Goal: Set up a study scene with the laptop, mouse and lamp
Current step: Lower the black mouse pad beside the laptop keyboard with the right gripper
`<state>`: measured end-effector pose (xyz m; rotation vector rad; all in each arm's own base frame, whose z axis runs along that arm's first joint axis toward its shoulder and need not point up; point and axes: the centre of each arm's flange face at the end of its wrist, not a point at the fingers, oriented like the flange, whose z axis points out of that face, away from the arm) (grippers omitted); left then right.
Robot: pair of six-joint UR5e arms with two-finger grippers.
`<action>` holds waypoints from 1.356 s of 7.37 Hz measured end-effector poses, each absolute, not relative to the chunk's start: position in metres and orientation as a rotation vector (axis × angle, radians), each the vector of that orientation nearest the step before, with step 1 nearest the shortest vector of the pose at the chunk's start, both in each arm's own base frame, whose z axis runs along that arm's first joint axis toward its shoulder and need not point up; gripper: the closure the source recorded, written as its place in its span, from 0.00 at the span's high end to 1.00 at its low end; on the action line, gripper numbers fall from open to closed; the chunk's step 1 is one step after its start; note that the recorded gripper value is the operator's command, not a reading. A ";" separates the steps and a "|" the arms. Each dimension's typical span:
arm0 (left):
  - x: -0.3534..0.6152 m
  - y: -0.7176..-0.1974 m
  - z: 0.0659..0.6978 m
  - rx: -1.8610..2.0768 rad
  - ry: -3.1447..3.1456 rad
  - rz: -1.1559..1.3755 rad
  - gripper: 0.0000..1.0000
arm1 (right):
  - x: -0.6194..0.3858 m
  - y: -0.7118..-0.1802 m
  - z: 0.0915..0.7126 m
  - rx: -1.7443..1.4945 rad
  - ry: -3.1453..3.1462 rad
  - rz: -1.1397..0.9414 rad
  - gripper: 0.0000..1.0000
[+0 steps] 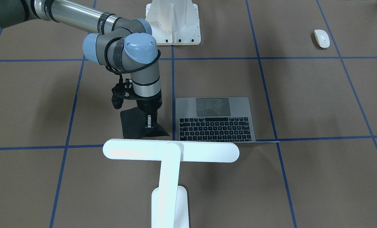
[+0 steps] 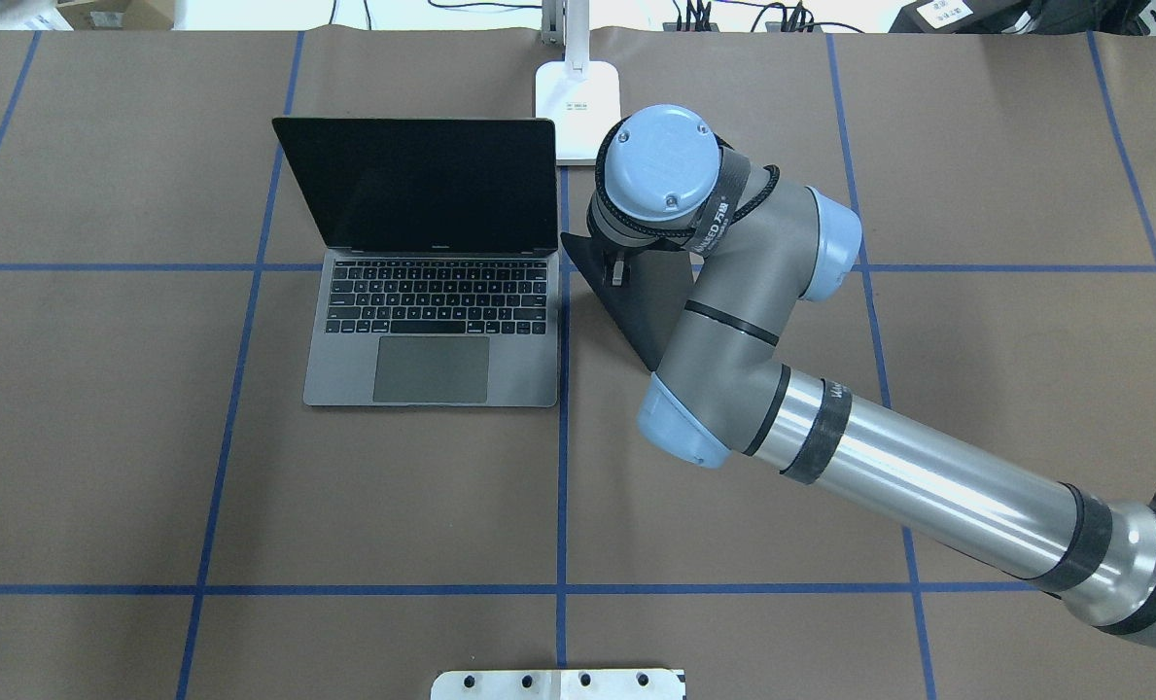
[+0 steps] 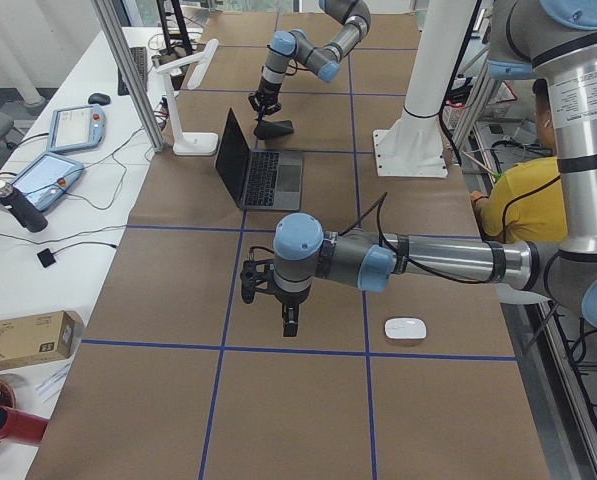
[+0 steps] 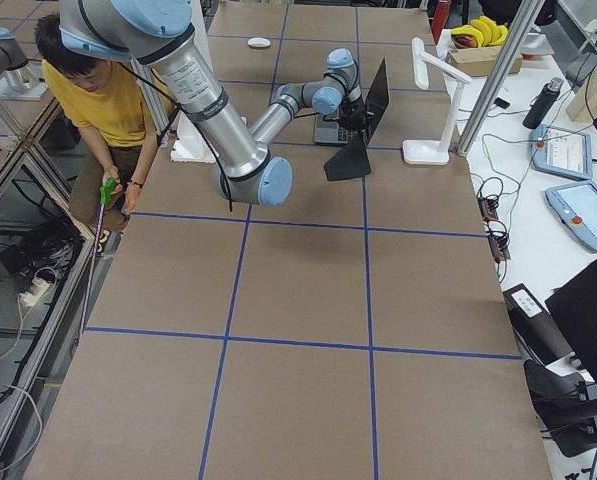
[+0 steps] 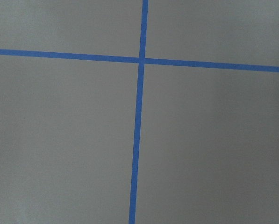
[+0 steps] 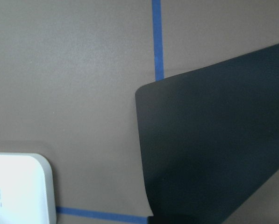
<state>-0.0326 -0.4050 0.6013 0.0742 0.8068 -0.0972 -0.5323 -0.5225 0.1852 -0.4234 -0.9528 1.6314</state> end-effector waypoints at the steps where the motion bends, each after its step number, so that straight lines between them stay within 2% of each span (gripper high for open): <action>1: -0.033 -0.406 0.601 0.075 0.807 -0.098 1.00 | -0.518 -0.512 0.180 -0.443 -0.992 1.623 0.00; 7: -0.033 -0.406 0.598 0.079 0.808 -0.099 1.00 | -0.422 -0.432 0.187 -0.559 -1.089 1.526 0.00; 10: -0.033 -0.407 0.599 0.077 0.807 -0.101 1.00 | -0.408 -0.381 0.193 -0.533 -0.932 1.516 0.00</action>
